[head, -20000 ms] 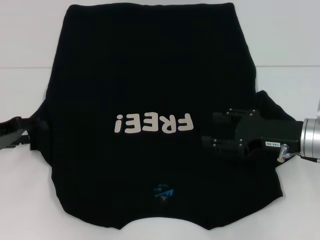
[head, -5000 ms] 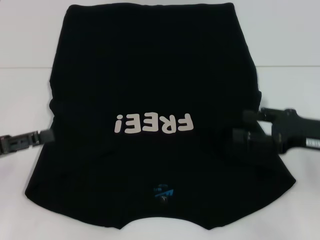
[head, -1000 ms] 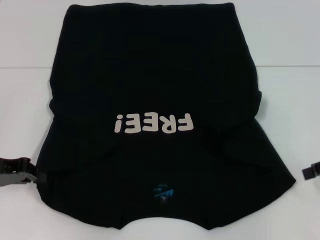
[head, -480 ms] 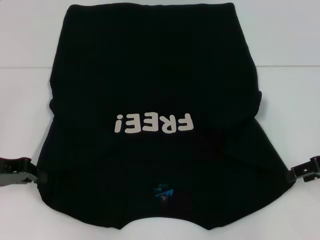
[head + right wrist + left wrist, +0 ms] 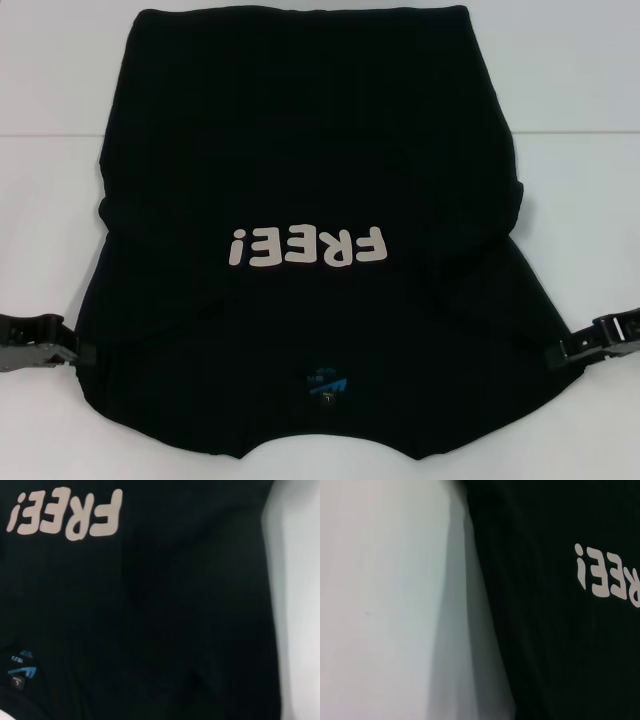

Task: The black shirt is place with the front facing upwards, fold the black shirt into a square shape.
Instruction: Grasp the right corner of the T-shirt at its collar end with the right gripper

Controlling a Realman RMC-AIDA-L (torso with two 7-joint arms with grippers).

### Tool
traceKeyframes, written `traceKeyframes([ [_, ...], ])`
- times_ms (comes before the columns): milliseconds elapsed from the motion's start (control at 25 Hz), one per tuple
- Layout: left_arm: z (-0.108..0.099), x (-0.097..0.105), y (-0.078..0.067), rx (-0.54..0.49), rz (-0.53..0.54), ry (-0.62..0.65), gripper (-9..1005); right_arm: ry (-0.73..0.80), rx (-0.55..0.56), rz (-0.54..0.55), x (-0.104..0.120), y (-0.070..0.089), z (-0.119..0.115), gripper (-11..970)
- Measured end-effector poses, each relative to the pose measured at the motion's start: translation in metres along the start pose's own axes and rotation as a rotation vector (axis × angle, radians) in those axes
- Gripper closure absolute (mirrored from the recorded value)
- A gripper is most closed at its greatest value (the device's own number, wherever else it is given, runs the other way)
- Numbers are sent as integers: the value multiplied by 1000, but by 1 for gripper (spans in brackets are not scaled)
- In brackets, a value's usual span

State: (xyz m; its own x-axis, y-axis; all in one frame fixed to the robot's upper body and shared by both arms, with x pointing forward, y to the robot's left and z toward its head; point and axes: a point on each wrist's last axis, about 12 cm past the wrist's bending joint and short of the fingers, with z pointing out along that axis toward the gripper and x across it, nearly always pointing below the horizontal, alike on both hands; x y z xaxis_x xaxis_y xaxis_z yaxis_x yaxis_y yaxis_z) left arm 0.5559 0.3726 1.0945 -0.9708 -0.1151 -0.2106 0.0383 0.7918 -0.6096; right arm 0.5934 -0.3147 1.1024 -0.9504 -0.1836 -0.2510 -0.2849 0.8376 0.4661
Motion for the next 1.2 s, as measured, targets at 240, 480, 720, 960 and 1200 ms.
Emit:
traceKeyframes([
  [240, 0, -1, -2, 4, 2, 0, 997, 11, -9, -16, -3, 7, 5, 246],
  [480, 0, -2, -3, 6, 5, 2, 997, 20, -3, -25, -4, 7, 5, 247],
  [720, 0, -3, -3, 7, 6, 2, 997, 1, 21, -4, -3, -1, -1, 247],
  [960, 0, -3, -3, 7, 7, 2, 997, 7, 16, -15, -5, 3, 3, 246],
  [1200, 0, -4, -4, 7, 9, 1, 997, 16, 12, -26, -6, 6, 4, 247],
])
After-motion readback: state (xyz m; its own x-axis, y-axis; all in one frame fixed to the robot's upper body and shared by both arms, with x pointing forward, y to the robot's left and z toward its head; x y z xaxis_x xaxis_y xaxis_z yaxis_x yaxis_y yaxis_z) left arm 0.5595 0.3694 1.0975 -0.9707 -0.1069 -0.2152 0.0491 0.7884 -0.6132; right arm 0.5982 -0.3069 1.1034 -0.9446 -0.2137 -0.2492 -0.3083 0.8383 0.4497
